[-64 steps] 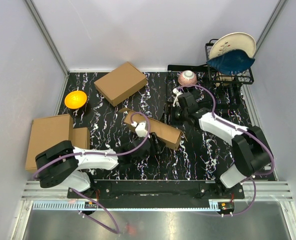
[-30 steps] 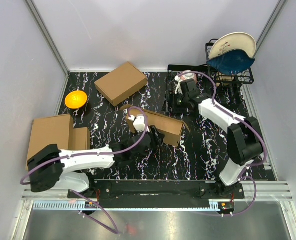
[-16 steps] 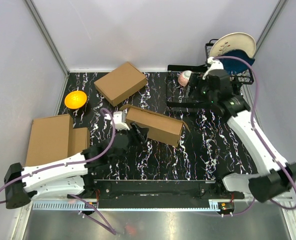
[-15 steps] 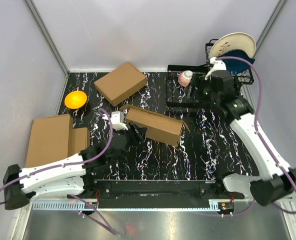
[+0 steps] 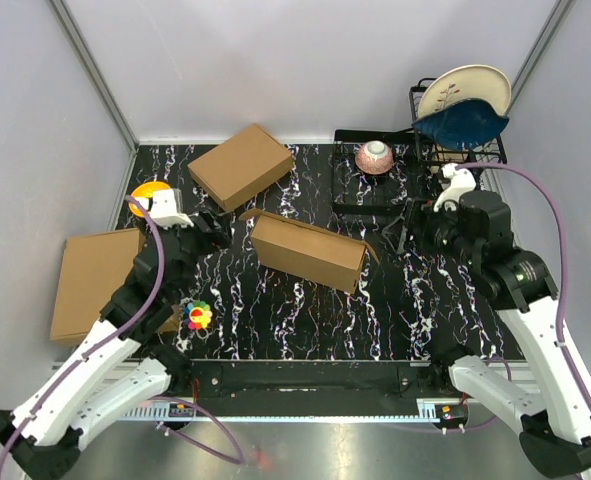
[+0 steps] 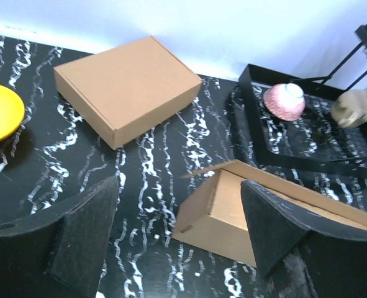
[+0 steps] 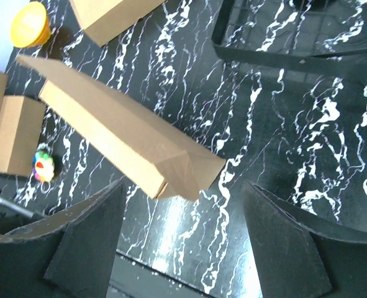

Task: Fold the paper box
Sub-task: Adjust the paper box at the center of the board.

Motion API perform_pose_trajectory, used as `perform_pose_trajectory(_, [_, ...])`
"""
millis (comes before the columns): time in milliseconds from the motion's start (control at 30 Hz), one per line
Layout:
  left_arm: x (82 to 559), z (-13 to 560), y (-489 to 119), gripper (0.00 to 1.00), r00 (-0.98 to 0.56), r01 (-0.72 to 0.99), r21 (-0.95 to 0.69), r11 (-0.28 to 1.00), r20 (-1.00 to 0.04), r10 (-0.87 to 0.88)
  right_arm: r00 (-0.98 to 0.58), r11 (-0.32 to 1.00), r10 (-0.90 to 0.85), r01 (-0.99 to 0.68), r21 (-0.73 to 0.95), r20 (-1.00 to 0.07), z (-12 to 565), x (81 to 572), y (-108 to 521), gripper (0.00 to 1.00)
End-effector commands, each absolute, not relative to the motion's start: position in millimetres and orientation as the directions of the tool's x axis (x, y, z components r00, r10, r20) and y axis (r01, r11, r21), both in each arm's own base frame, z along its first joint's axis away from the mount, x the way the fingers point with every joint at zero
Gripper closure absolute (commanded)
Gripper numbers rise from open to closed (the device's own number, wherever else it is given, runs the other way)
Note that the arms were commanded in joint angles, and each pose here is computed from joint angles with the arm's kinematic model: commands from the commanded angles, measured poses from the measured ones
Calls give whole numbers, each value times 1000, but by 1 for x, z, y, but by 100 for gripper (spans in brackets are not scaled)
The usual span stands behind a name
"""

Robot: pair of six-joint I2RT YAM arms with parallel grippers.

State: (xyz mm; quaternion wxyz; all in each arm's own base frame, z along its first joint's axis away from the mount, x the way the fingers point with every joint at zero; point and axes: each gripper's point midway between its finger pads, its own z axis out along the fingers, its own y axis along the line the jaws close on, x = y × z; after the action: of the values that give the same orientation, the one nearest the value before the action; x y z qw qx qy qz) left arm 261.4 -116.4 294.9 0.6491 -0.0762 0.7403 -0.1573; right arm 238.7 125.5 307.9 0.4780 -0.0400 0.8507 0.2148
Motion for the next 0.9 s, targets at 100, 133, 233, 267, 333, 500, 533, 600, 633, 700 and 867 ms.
perform_pose_trajectory(100, [271,298,-128,17,-212,318,-188,929,-969,-123,-584,856,119,-350,381,-803,302,206,135,21])
perform_pose_trajectory(133, [272,300,-129,16,-201,332,-183,925,-972,-120,-588,850,114,-359,385,-801,302,204,136,21])
perform_pose_trajectory(233, [278,312,-130,14,-149,339,-183,923,-979,-139,-615,828,72,-402,391,-785,292,195,144,20])
perform_pose_trajectory(267, [282,314,-131,14,-144,337,-186,923,-979,-145,-625,829,54,-406,384,-778,288,195,145,20])
perform_pose_trajectory(333, [286,313,-133,14,-147,343,-175,923,-980,-131,-636,842,33,-398,364,-771,278,195,143,20])
perform_pose_trajectory(500, [293,307,-134,13,-159,363,-148,920,-983,-95,-647,867,12,-374,331,-763,259,206,141,20])
perform_pose_trajectory(533, [296,306,-131,13,-159,357,-146,922,-983,-94,-645,865,14,-376,333,-764,258,208,143,21])
perform_pose_trajectory(600, [297,304,-129,13,-164,358,-151,922,-982,-97,-637,864,20,-377,334,-771,256,216,147,22])
perform_pose_trajectory(633, [298,304,-127,13,-164,361,-162,919,-981,-108,-629,863,25,-379,335,-777,256,219,148,23])
perform_pose_trajectory(700, [299,303,-125,13,-166,364,-173,915,-979,-119,-617,859,27,-388,335,-786,257,226,153,24])
perform_pose_trajectory(867, [306,300,-122,13,-175,362,-190,913,-975,-134,-627,848,-15,-421,322,-779,250,239,166,32])
